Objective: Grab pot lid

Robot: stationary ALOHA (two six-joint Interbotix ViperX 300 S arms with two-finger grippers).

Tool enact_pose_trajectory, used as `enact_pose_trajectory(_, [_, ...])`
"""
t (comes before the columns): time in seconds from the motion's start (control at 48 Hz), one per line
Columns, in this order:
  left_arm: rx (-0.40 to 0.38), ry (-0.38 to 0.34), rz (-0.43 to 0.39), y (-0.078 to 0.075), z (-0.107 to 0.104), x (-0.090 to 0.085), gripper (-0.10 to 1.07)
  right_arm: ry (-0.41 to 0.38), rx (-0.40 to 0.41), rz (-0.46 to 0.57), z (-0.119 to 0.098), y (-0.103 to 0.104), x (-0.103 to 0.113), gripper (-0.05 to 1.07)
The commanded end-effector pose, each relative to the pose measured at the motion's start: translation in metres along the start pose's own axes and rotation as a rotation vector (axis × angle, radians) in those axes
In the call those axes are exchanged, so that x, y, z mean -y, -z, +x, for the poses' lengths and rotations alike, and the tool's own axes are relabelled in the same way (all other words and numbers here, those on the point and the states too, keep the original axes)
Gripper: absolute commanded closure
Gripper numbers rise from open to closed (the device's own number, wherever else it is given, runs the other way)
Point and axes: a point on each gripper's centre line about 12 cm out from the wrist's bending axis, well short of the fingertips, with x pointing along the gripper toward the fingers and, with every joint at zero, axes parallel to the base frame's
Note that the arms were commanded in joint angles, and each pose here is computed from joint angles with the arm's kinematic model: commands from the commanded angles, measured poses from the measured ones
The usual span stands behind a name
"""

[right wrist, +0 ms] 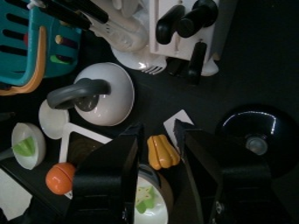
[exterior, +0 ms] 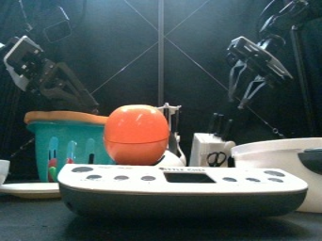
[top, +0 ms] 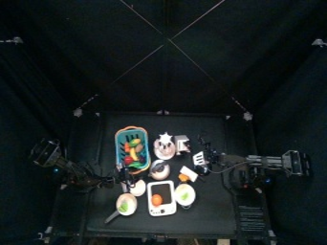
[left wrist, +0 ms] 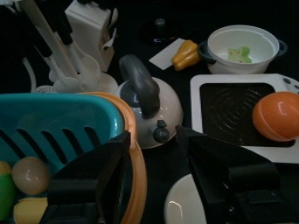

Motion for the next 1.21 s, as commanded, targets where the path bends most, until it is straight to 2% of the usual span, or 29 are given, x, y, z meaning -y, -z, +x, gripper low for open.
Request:
enact_pose_trajectory(0.0, [0.017,-0.003,-0.018,-0.007,0.000,0.000,0.13,-0.026,0.010,0.000,-0.006,-0.003,-0.004,0.29])
enact_pose_trajectory(0.104, [0.017,-0.002,-0.019,-0.007,0.000,0.001,0.13,-0.031,-0.004,-0.012,-0.007,0.004,-0.003,0.29])
enact_pose_trajectory(0.292, [0.015,-0.003,-0.017,-0.006,0.000,0.000,0.13,-0.040,-0.082,-0.044,-0.005,0.032,0.003,0.29])
enact_pose_trajectory(0.417, [0.014,-0.004,-0.020,-0.007,0.000,0.000,0.13,-0.010,-0.140,-0.053,0.001,0.053,0.020,0.29])
enact_pose_trajectory(0.562, [0.015,-0.003,-0.019,-0.007,0.000,0.000,0.13,0.030,-0.170,-0.059,0.007,0.065,0.038,0.29])
enact_pose_trajectory(0.75, [0.015,-0.003,-0.019,-0.007,0.000,0.000,0.13,0.074,-0.152,-0.145,0.015,0.071,0.053,0.30])
enact_pose_trajectory(0.979, [0.016,-0.006,-0.024,-0.008,0.001,0.000,0.13,0.076,-0.082,-0.380,0.017,0.078,0.053,0.30])
enact_pose_trajectory(1.188, [0.015,-0.008,-0.023,-0.007,0.001,-0.001,0.13,0.158,-0.117,-0.406,0.026,0.088,0.067,0.30])
